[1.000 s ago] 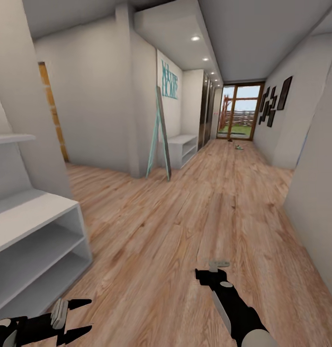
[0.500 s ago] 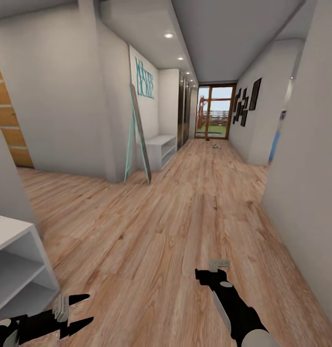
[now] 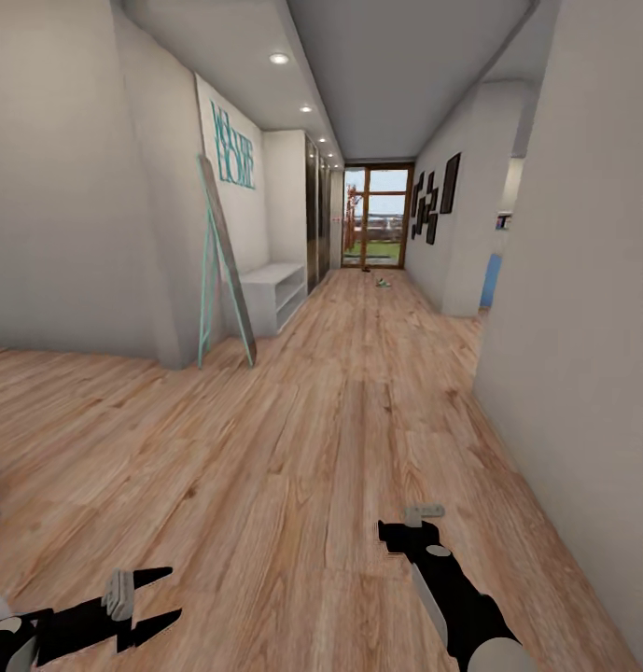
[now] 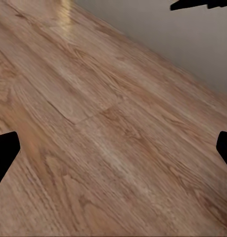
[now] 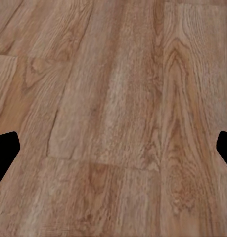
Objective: Pick up the two gym shoes and the two sandals from the corridor floor and place them onto the hallstand (shoe rack) in the corridor, making sure they are on the rack and not on the floor. Arrange them so the two gym shoes are next to each other and the two sandals are next to each other.
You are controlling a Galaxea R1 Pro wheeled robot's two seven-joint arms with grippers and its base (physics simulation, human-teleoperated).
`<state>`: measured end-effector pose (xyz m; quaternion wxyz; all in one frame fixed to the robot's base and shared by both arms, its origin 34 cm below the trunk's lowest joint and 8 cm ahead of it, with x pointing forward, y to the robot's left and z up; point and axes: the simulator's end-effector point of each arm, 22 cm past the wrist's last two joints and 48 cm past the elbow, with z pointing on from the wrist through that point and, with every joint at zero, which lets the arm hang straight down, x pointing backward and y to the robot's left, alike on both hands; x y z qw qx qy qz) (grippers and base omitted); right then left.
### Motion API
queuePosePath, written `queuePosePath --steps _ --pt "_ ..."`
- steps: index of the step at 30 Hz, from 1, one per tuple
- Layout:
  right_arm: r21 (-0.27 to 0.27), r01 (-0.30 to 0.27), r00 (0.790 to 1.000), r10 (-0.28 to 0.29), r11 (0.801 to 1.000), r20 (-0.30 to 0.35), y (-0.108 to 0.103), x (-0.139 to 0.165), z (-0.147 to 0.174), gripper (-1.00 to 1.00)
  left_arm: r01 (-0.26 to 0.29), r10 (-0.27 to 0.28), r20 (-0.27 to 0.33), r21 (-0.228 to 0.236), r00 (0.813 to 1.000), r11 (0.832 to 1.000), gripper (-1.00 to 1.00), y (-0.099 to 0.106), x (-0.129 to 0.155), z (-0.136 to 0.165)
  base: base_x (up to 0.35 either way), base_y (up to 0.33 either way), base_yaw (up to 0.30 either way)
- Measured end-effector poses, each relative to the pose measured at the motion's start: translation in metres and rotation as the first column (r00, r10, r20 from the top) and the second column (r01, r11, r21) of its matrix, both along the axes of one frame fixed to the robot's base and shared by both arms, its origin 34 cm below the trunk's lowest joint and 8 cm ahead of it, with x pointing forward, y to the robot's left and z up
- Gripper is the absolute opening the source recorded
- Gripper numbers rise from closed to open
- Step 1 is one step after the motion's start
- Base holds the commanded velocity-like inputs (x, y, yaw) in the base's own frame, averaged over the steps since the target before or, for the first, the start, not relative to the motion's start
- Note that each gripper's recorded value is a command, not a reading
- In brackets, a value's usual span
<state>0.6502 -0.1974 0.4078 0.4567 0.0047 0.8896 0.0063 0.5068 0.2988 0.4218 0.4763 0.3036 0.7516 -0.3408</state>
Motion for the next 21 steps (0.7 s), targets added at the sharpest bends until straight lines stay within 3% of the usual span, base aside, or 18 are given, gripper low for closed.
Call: queuePosePath --steps 6,8,10,12,14,16,19,20,21 --pt "0.000 0.000 1.000 0.000 1.000 0.000 0.000 0.000 0.000 1.00 -0.015 0.015 0.006 -0.019 1.000 1.000 1.00 -0.007 0.005 0.001 0.346 0.000 -0.266" --pt "0.000 0.000 1.000 0.000 1.000 0.000 0.000 0.000 0.000 1.00 -0.043 0.044 0.015 -0.031 0.999 0.999 1.00 -0.008 0.011 0.003 0.347 0.000 -0.266" --pt "0.000 0.000 1.000 0.000 1.000 0.000 0.000 0.000 0.000 1.00 -0.127 0.129 0.035 -0.050 0.991 0.991 1.00 0.000 0.027 0.008 0.347 0.000 -0.266" --pt "0.000 -0.001 1.000 0.001 1.000 -0.001 0.001 0.000 0.000 1.00 -0.278 0.284 0.062 -0.083 0.957 0.957 1.00 0.022 0.052 0.017 0.347 0.000 -0.266" --pt "-0.001 -0.002 1.000 0.002 1.000 -0.001 0.001 0.000 0.000 1.00 -0.367 0.374 0.069 -0.096 0.925 0.925 1.00 0.038 0.064 0.019 0.347 0.000 -0.256" --pt "-0.003 -0.005 1.000 0.005 1.000 -0.007 0.001 -0.002 -0.003 1.00 -0.527 0.535 0.067 -0.109 0.842 0.843 1.00 0.071 0.081 0.019 0.347 0.000 -0.159" --pt "-0.005 -0.009 1.000 0.009 1.000 -0.025 0.003 -0.006 -0.010 1.00 -0.602 0.610 0.063 -0.109 0.790 0.791 1.00 0.088 0.088 0.017 0.347 0.000 -0.080" --pt "-0.008 -0.016 0.998 0.015 1.000 -0.055 0.004 -0.015 -0.025 1.00 -0.653 0.660 0.058 -0.108 0.749 0.750 1.00 0.099 0.092 0.015 0.348 0.000 -0.030" --pt "-0.008 -0.017 0.998 0.017 1.000 -0.058 0.005 -0.017 -0.027 1.00 -0.660 0.667 0.057 -0.108 0.743 0.744 1.00 0.100 0.092 0.015 0.348 0.000 -0.024"
